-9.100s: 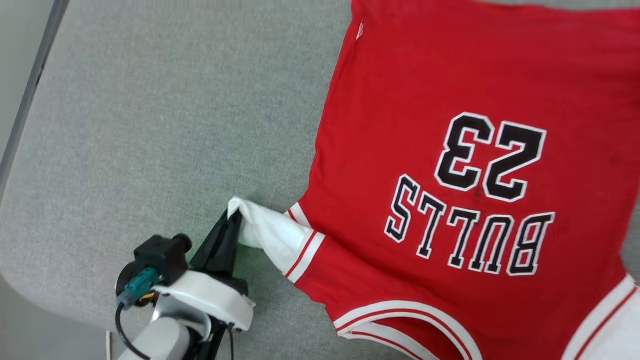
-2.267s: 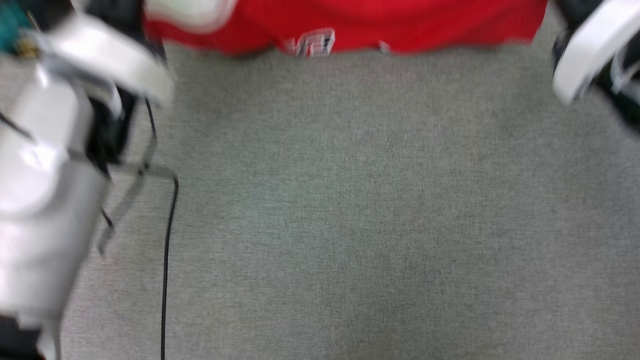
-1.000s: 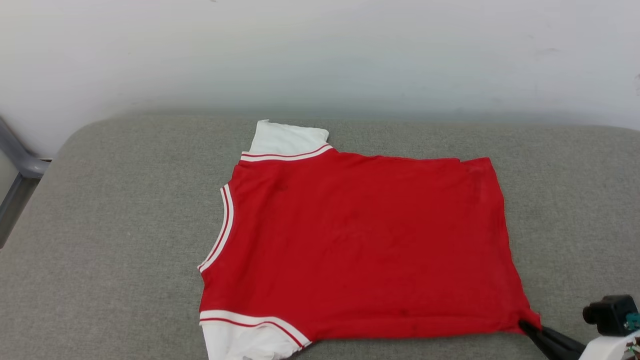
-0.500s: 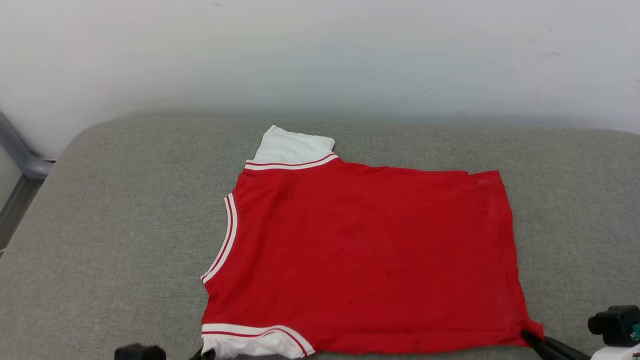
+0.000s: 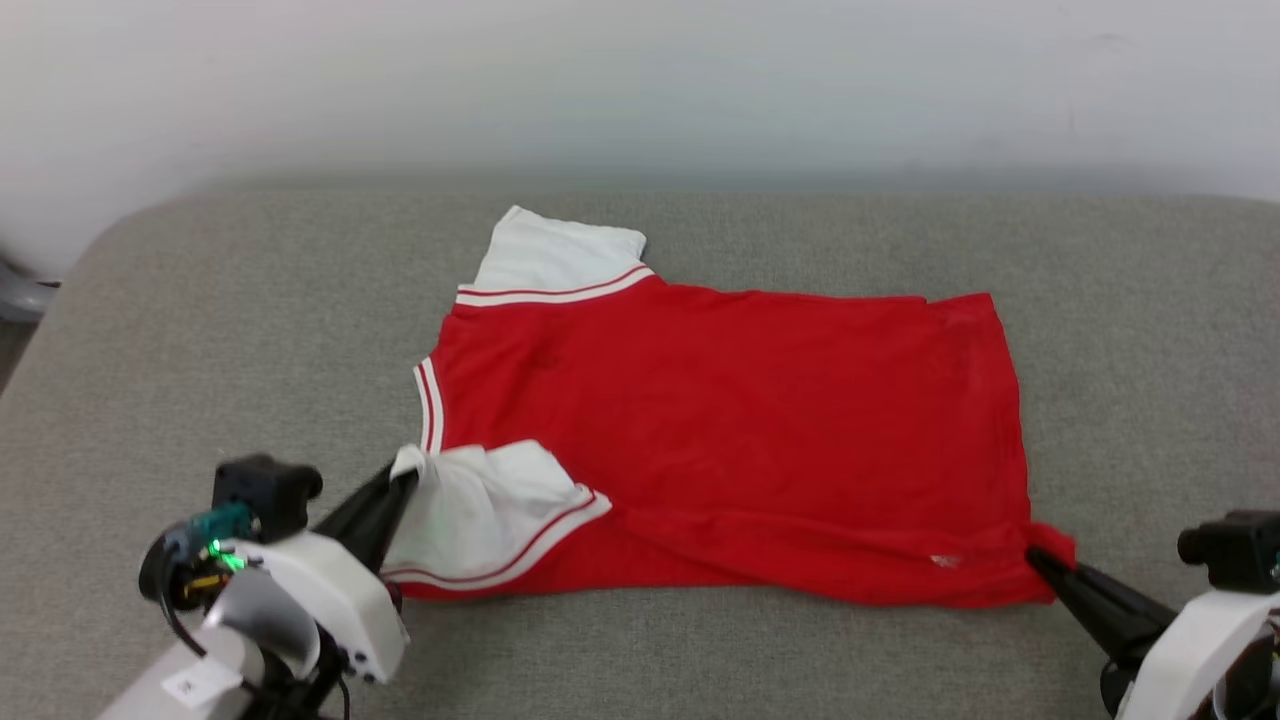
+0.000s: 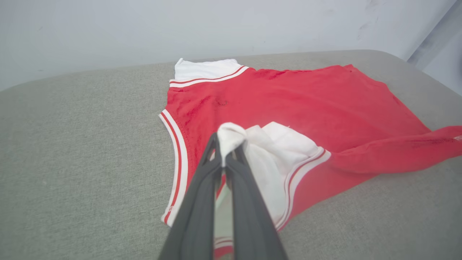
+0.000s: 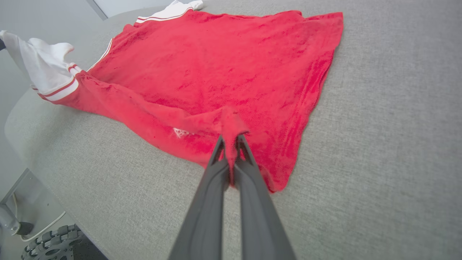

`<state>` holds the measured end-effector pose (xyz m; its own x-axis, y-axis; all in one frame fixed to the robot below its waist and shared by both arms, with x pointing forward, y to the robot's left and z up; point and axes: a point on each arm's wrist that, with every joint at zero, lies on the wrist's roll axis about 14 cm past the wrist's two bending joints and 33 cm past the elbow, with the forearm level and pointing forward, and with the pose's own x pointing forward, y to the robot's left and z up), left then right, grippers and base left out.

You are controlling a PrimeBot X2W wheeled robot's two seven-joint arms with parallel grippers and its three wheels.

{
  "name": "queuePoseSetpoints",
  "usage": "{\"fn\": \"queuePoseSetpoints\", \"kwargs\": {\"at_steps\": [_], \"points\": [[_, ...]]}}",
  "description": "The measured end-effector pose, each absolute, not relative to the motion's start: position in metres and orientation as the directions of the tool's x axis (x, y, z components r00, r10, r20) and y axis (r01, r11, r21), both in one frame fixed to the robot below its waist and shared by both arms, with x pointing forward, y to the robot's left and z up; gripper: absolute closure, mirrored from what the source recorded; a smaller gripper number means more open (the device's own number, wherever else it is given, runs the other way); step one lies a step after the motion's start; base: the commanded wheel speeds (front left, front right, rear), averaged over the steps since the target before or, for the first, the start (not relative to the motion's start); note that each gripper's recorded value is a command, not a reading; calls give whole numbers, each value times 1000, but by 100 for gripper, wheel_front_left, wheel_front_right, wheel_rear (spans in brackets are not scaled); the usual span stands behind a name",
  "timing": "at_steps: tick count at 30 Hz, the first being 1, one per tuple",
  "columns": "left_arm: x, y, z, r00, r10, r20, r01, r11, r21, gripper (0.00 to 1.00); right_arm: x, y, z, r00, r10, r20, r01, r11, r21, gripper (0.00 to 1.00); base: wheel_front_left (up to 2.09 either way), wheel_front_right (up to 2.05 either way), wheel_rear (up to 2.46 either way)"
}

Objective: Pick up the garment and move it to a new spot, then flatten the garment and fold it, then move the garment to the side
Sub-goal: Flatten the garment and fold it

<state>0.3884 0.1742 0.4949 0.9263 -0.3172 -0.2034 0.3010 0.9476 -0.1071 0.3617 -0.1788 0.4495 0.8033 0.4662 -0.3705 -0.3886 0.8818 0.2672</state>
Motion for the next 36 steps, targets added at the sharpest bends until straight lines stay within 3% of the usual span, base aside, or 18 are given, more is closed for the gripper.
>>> {"fn": "queuePoseSetpoints", "kwargs": {"at_steps": [16,26,34,35,36], "points": [[466,179,453,881,-335,-333,340,939,-47,100,416,-185,436,802,428,-416,-344,901,263,100,0,0,0],[472,191,395,826,-296,-479,305,950,-61,100,429,-187,401,765,405,-501,-341,914,218,100,0,0,0],[471,191,382,823,-285,-492,292,954,-63,100,427,-183,390,752,405,-521,-349,914,207,100,0,0,0],[472,191,384,826,-284,-487,291,955,-62,80,429,-184,392,759,403,-511,-346,915,208,75,0,0,0],[472,190,385,829,-284,-481,292,955,-60,31,430,-183,395,766,403,-500,-344,915,211,45,0,0,0]]}}
